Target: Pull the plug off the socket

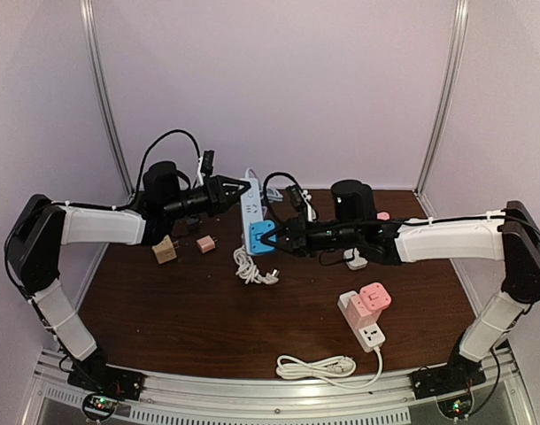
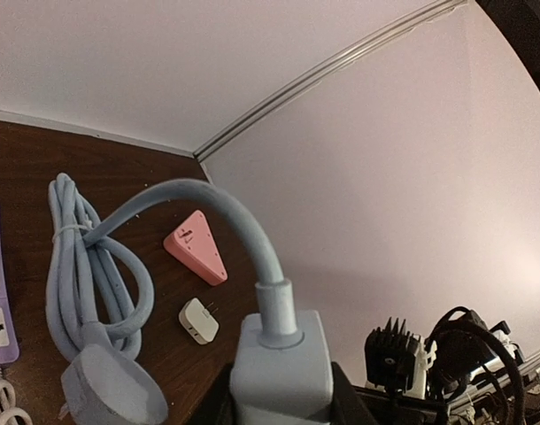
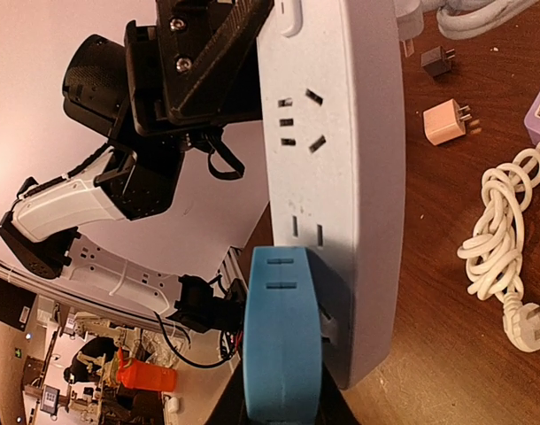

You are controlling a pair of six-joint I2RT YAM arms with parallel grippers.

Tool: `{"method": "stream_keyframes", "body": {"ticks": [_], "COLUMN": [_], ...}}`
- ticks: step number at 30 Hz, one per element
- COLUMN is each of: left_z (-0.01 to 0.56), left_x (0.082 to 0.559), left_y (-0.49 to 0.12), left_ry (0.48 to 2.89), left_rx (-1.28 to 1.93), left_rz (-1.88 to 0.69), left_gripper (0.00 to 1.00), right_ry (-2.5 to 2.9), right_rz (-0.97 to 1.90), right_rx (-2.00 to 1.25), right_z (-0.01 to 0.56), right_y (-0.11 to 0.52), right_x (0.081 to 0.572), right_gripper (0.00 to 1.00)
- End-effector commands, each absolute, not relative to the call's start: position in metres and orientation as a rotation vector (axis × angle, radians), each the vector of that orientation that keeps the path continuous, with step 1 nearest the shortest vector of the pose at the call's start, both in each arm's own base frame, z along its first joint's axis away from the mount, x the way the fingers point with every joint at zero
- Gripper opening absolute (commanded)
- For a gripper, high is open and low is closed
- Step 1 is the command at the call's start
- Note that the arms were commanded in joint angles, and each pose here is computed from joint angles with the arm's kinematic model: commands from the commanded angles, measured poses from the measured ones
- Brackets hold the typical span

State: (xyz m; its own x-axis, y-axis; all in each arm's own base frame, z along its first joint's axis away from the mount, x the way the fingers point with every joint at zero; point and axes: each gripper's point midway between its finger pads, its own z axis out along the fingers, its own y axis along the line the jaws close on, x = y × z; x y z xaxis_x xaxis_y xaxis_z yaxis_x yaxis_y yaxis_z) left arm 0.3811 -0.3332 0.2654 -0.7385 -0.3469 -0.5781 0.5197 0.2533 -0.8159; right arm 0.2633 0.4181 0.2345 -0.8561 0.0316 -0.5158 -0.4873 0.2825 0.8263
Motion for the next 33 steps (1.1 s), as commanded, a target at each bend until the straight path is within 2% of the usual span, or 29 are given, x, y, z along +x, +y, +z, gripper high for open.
{"method": "stream_keyframes", "body": {"ticks": [1, 14, 19, 25, 33], "left_z": [0.279, 0.264, 0.282, 0.296, 0.312], "left_x": [0.401, 0.405, 0.401, 0.394, 0.385], "left_y": [-0.317, -0.319, -0.318, -0.313, -0.302], "left_ry": [1.717, 1.766, 1.737, 1.756, 1.796], "left_rx": [0.221, 0.215, 0.228, 0.245, 0.248], "left_rz": [-1.505, -1.487, -1.504, -1.450, -1.363], "left_gripper": [0.00, 0.00, 0.00, 0.00, 0.00], "right_ry": [1.870, 1.826, 2.061, 2.268, 2.404], "right_rz": [1.757, 1.704, 1.312, 0.760, 0.196], "right_rx": [-0.482, -0.539, -0.460, -0.346, -0.269], "right_z": [0.306, 0.325, 0.285, 0.232, 0.180], "right_y": [0.427, 0.425, 0.405, 0.346, 0.289], "right_x": [0.257, 0.254, 0.287, 0.327, 0.354], "right_gripper": [0.00, 0.00, 0.00, 0.00, 0.00]}}
